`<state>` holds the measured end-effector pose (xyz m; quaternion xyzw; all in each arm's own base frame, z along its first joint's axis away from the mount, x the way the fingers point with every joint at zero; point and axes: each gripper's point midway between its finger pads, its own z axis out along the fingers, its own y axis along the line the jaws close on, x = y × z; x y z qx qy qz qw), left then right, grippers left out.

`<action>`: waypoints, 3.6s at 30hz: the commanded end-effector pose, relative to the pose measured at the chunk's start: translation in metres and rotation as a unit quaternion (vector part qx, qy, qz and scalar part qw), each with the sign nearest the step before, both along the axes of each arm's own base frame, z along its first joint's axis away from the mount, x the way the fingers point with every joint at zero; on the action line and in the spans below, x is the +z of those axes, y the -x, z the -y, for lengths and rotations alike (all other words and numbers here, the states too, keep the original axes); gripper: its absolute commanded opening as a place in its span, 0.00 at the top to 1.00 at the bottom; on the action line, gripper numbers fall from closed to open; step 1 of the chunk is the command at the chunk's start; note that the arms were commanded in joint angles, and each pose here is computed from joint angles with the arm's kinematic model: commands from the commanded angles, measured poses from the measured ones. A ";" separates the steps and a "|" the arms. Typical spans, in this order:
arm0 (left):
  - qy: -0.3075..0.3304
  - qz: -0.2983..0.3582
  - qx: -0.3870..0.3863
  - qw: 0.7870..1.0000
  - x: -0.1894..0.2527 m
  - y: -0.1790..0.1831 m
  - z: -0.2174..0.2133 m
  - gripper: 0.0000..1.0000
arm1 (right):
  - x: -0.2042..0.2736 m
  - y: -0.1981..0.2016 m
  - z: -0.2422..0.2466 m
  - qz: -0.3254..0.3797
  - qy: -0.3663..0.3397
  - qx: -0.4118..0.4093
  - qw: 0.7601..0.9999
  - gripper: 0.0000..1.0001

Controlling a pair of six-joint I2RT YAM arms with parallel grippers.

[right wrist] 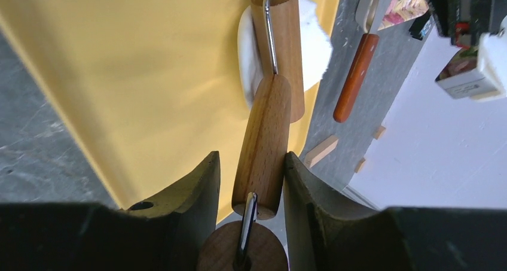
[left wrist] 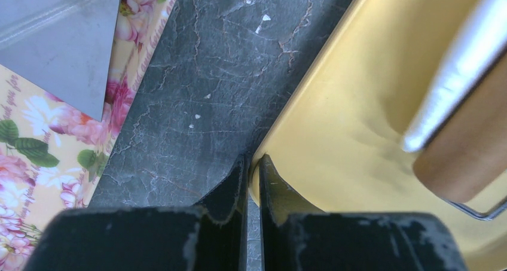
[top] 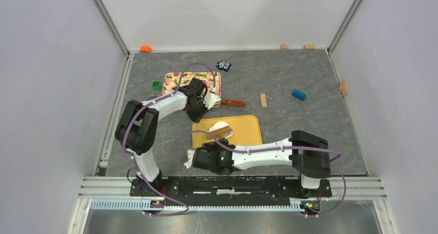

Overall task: Roll out the dumpling wrappers from the dough
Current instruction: Flatten out the dough on the work surface.

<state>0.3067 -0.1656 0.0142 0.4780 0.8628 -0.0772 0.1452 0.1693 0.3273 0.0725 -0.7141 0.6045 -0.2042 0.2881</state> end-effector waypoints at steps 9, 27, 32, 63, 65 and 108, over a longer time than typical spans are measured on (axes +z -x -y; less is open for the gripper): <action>-0.012 -0.054 -0.021 0.998 -0.046 0.026 -0.001 0.98 | -0.093 0.110 0.091 -0.258 0.112 -0.012 0.959 1.00; -0.012 -0.054 -0.022 0.998 -0.046 0.026 -0.001 0.98 | -0.084 0.105 0.074 -0.254 0.123 0.001 0.959 1.00; -0.012 -0.054 -0.021 0.998 -0.046 0.026 -0.001 0.98 | -0.081 0.127 0.089 -0.262 0.134 -0.009 0.956 1.00; -0.012 -0.054 -0.022 0.998 -0.046 0.026 -0.001 0.98 | -0.089 0.143 0.109 -0.302 0.149 -0.025 0.941 1.00; -0.012 -0.053 -0.022 0.998 -0.045 0.026 -0.001 0.98 | -0.088 0.146 0.113 -0.306 0.149 -0.031 0.940 1.00; -0.011 -0.055 -0.021 0.998 -0.046 0.026 -0.001 0.98 | -0.021 0.118 0.077 -0.228 0.052 -0.088 0.968 1.00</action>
